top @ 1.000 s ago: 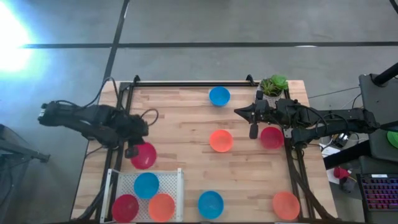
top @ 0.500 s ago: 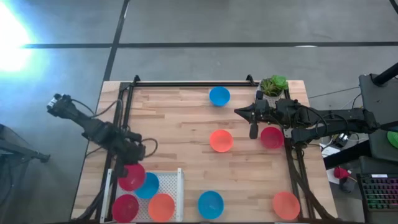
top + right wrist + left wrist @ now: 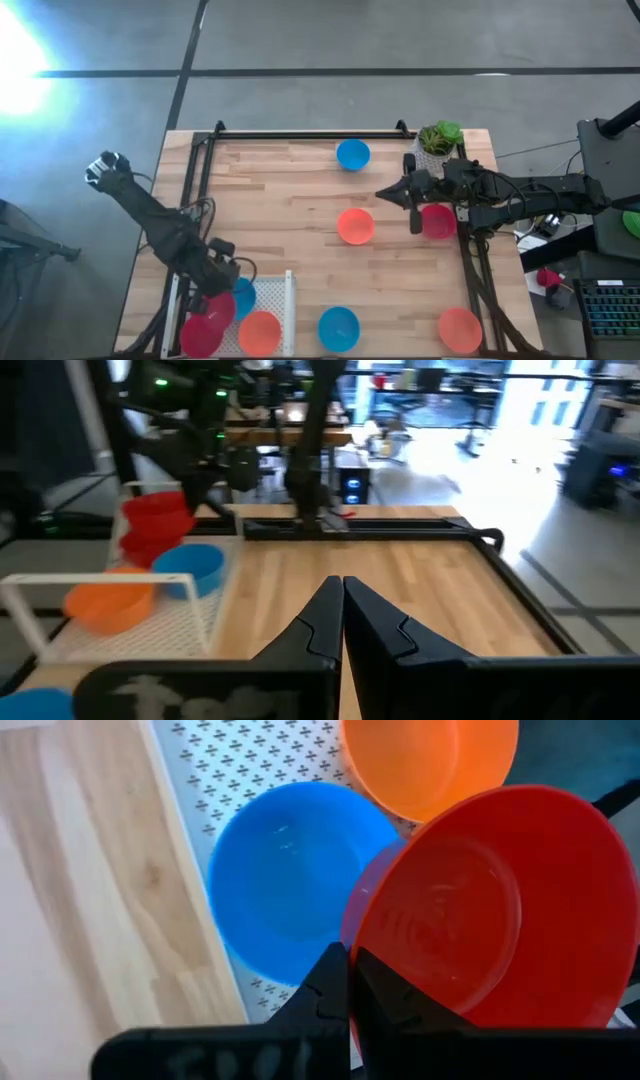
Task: Pick & Place Mini bowls
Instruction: Stack the top red bowl on top of the red bowl on the shelf
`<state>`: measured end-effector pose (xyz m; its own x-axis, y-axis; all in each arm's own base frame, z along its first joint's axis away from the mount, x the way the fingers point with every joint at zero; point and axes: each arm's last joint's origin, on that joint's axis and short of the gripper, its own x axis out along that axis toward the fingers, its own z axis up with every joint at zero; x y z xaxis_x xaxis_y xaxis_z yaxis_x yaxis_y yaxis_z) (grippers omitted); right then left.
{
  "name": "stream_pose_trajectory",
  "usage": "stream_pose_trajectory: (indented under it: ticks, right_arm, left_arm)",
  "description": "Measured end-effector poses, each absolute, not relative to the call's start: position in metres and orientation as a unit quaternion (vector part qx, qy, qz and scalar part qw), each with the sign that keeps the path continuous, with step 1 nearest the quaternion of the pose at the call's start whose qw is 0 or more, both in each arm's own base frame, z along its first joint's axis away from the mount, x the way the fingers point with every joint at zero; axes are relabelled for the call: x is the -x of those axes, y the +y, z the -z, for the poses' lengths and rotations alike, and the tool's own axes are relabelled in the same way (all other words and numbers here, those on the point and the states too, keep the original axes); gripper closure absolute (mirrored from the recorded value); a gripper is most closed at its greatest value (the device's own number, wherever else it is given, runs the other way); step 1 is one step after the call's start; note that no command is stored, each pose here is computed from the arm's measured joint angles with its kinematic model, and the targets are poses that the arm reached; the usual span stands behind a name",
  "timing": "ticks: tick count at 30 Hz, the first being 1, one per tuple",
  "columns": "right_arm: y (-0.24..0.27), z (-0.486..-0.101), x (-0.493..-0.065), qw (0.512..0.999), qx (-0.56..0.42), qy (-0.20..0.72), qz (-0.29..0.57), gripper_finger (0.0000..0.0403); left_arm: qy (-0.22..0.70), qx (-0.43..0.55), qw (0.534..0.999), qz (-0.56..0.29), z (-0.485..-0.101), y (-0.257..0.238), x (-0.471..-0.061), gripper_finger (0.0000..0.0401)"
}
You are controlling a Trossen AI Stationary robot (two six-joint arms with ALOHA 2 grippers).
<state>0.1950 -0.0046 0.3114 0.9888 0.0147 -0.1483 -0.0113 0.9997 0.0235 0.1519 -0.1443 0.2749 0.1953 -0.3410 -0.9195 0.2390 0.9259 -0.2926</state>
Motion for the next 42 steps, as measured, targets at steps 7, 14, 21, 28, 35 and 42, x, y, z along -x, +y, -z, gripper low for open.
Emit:
stream_pose_trajectory:
  ticks: [7,14,21,28,35,42]
  right_arm:
    - [-0.001,-0.31,-0.194,0.994,0.007,0.081,-0.073,0.0394]
    - [0.002,-0.302,-0.192,0.986,0.018,0.117,-0.117,0.0394]
    - [0.004,-0.302,-0.192,0.98,0.016,0.118,-0.16,0.0394]
    - [0.005,-0.302,-0.191,0.977,0.014,0.116,-0.179,0.0394]
    - [0.005,-0.302,-0.191,0.977,0.014,0.116,-0.179,0.0394]
    - [0.005,-0.302,-0.191,0.977,0.015,0.115,-0.179,0.0394]
  left_arm:
    - [0.608,0.048,0.768,0.193,-0.27,-0.158,-0.153,0.0401]
    - [0.612,0.046,0.768,0.181,-0.265,-0.165,-0.151,0.0401]
    - [0.622,0.038,0.76,0.184,-0.261,-0.173,-0.147,0.0401]
    - [0.631,0.025,0.754,0.18,-0.255,-0.183,-0.142,0.0401]
    - [0.641,0.031,0.744,0.185,-0.249,-0.195,-0.138,0.0401]
    - [0.651,0.025,0.736,0.185,-0.242,-0.204,-0.134,0.0401]
